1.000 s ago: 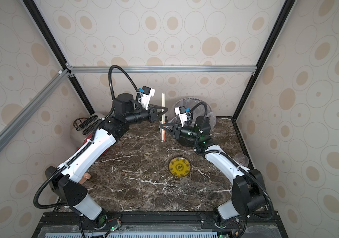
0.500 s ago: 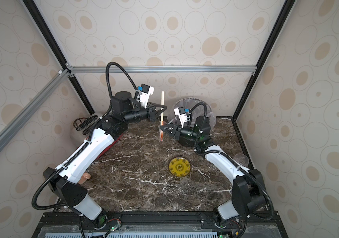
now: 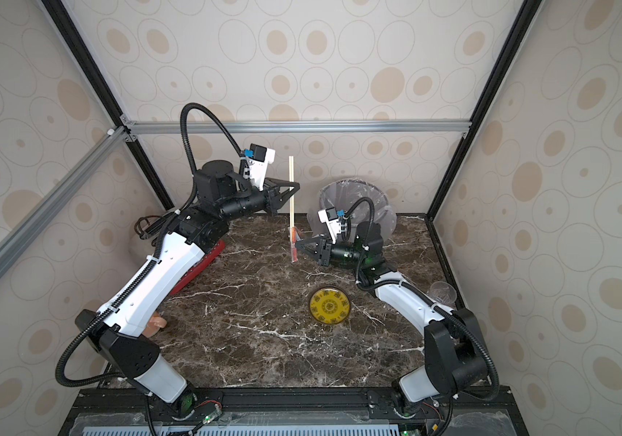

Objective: Remove the packaging of disposable chopsticks
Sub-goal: Remove the packet bag from the disposable chopsticks, then place the packet bag in the trash bin.

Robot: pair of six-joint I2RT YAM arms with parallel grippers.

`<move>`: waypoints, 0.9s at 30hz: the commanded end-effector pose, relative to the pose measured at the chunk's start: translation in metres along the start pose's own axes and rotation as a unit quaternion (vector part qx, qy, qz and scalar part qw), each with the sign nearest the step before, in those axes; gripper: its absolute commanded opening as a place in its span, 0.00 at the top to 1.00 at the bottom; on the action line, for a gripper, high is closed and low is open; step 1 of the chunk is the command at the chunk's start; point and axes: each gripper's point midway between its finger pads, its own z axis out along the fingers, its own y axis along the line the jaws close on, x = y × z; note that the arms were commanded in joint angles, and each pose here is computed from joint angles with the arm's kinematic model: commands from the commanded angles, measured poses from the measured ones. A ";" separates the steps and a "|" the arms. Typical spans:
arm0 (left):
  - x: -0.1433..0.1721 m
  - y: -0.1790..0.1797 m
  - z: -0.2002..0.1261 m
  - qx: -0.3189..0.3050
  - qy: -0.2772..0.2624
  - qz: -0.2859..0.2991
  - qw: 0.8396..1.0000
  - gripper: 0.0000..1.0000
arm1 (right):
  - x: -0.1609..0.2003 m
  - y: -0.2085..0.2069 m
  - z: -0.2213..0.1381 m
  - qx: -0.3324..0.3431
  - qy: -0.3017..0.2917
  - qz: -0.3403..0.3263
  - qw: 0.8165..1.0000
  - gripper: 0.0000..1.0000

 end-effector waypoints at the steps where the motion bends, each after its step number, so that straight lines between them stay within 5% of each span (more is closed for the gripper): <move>1: -0.039 0.009 -0.026 -0.042 -0.040 0.041 0.997 1.00 | 0.010 -0.004 -0.005 0.023 0.008 -0.009 1.000 1.00; 8: -0.052 0.020 -0.050 -0.083 -0.056 0.055 0.993 1.00 | 0.029 -0.018 -0.017 0.073 -0.001 -0.009 0.997 1.00; 15: -0.031 0.024 -0.054 -0.086 -0.049 0.037 0.994 1.00 | -0.031 -0.020 -0.036 0.190 -0.044 -0.079 0.978 1.00; 21: 0.010 0.021 -0.050 -0.054 -0.015 0.012 0.998 1.00 | -0.079 -0.075 -0.088 0.412 -0.028 -0.065 0.908 1.00; 27: 0.044 0.017 -0.049 -0.030 0.003 -0.007 1.000 1.00 | -0.080 -0.131 -0.125 0.555 0.063 -0.057 0.828 1.00</move>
